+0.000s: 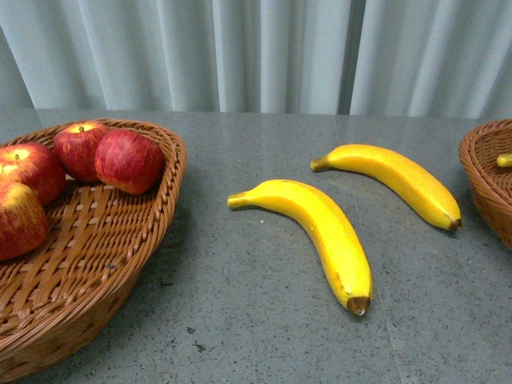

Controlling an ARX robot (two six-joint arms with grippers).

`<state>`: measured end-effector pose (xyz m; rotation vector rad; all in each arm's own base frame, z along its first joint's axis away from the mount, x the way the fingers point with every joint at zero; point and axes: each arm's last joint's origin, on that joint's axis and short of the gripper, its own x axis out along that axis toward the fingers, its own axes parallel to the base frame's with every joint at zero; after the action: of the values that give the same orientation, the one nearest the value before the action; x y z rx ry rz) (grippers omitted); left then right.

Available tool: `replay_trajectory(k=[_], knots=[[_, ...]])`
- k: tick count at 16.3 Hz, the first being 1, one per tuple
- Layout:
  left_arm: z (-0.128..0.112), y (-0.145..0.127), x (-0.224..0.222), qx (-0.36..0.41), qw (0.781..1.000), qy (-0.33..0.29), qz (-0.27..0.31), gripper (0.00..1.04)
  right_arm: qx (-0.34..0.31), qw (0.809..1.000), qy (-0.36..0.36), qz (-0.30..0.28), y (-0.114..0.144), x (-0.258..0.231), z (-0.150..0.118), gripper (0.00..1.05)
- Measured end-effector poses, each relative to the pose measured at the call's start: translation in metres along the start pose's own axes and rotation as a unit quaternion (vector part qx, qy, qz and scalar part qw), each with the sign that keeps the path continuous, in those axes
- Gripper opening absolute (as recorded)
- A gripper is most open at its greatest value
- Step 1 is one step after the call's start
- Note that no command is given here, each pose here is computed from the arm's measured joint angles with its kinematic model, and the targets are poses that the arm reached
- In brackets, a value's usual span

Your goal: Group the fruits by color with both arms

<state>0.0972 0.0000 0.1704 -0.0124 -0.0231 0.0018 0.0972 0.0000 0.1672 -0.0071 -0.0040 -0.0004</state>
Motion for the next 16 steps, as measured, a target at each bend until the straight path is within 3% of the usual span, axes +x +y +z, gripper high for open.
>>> replay_trajectory(k=[14,15,16], knots=[[-0.0032,0.0000,0.0002,0.001,1.000,0.011,-0.001,0.02,0.000,1.000,0.000,0.000,0.0000,0.0000,0.0001,0.98],[-0.0032,0.0000,0.0002,0.001,1.000,0.012,-0.001,0.08,0.000,1.000,0.000,0.000,0.0000,0.0000,0.0001,0.98],[-0.0032,0.0000,0.0002,0.001,1.000,0.011,-0.001,0.20,0.000,1.000,0.000,0.000,0.0000,0.0000,0.0001,0.98]])
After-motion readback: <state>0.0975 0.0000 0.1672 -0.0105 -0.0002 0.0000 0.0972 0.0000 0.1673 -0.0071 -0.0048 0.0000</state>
